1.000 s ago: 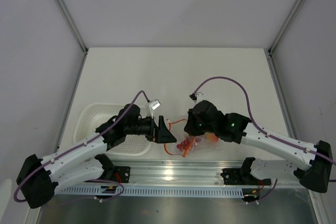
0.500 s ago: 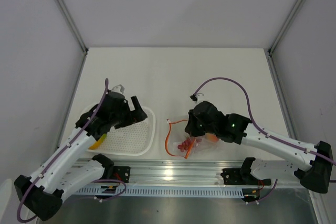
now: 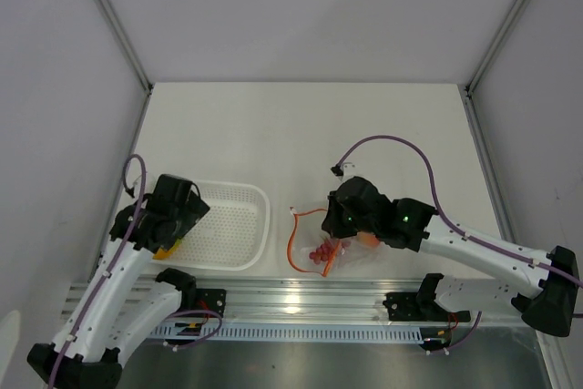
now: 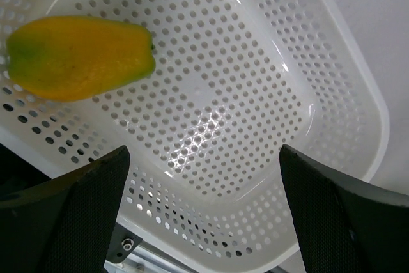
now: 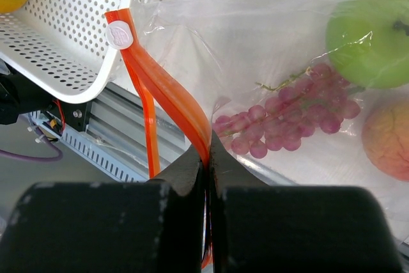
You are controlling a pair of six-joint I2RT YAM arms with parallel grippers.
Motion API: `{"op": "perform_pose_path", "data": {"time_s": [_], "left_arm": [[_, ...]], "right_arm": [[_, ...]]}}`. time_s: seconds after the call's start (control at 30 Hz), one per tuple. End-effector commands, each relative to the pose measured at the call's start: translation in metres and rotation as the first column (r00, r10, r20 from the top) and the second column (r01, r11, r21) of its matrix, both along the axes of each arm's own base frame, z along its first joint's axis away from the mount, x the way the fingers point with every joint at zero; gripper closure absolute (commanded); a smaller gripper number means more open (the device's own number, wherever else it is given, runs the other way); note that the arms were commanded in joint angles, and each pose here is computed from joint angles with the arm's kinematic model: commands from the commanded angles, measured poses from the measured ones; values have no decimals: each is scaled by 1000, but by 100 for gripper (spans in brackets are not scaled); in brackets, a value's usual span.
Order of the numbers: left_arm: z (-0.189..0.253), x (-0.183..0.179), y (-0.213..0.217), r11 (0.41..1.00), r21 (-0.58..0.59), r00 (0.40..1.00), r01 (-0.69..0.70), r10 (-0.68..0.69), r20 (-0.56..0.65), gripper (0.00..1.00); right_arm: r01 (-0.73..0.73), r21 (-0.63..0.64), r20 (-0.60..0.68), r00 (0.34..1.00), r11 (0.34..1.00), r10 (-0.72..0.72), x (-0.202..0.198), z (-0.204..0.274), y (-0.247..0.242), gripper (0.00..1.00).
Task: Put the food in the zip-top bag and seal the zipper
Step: Pick up the fake fruit from the bin.
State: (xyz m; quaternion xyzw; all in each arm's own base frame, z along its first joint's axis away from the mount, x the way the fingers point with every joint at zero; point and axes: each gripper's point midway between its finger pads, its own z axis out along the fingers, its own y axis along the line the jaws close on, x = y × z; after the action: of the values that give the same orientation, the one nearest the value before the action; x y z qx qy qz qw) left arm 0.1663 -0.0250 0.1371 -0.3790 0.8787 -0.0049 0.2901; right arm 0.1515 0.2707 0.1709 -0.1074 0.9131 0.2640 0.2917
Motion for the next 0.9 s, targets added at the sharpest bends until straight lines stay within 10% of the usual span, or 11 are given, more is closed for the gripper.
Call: {"op": "perform_pose_path", "data": {"time_s": [0.0, 0.87], "left_arm": [[10, -4, 25, 989, 38, 988, -144, 142, 57, 0], [-35, -2, 73, 917, 48, 905, -396, 398, -151, 1]], "right_arm": [[12, 21, 21, 1000, 1000, -13, 3, 7, -3, 100], [11, 15, 12, 1000, 1000, -11, 2, 3, -3, 100]]}}
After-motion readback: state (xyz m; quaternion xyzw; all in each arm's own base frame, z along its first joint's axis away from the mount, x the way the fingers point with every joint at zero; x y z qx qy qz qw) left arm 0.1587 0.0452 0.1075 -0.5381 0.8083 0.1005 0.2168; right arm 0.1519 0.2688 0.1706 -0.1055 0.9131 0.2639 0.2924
